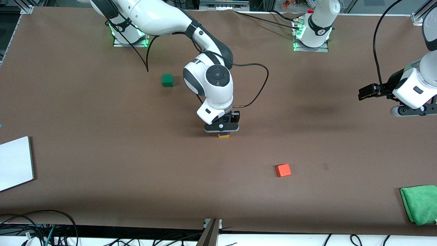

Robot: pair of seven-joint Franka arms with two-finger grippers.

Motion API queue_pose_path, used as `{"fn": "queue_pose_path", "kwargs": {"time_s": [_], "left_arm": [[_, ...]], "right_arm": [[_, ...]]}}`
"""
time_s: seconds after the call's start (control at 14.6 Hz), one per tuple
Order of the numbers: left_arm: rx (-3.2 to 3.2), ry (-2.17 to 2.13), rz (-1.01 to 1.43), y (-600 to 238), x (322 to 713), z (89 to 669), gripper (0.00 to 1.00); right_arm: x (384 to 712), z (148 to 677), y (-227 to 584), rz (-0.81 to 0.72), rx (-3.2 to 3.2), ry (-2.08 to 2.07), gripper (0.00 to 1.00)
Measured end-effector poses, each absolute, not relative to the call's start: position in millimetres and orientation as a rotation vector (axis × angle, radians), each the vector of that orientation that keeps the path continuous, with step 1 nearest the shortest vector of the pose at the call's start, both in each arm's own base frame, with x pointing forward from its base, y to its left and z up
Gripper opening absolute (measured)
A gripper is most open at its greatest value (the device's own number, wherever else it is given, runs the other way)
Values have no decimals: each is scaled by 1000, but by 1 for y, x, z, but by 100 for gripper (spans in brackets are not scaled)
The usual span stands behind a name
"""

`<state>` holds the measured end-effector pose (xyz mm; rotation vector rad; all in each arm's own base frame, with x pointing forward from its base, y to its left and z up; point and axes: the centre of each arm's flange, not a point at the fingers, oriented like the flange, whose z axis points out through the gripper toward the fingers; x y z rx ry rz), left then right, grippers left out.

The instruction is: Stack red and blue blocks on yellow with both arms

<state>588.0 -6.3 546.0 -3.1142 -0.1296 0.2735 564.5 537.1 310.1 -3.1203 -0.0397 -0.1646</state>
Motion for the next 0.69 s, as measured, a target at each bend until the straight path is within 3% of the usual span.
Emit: {"fn": "queue_pose_path", "kwargs": {"time_s": [0.07,0.14,0.41,0.69], "left_arm": [[-3114,-130,279,-6,589,544,100],[-3114,-133,283,-5,590,543,100],[-3116,-151,289,2,590,544,100],[-3116,-159,291,5,590,543,100]], "right_arm": [[563,309,535,-141,-3142,-38,97],[562,310,533,-116,-3163,-35,100],[573,355,505,-55,-3222,-21,100],[608,422,432,13,-3212,-126,100]]}}
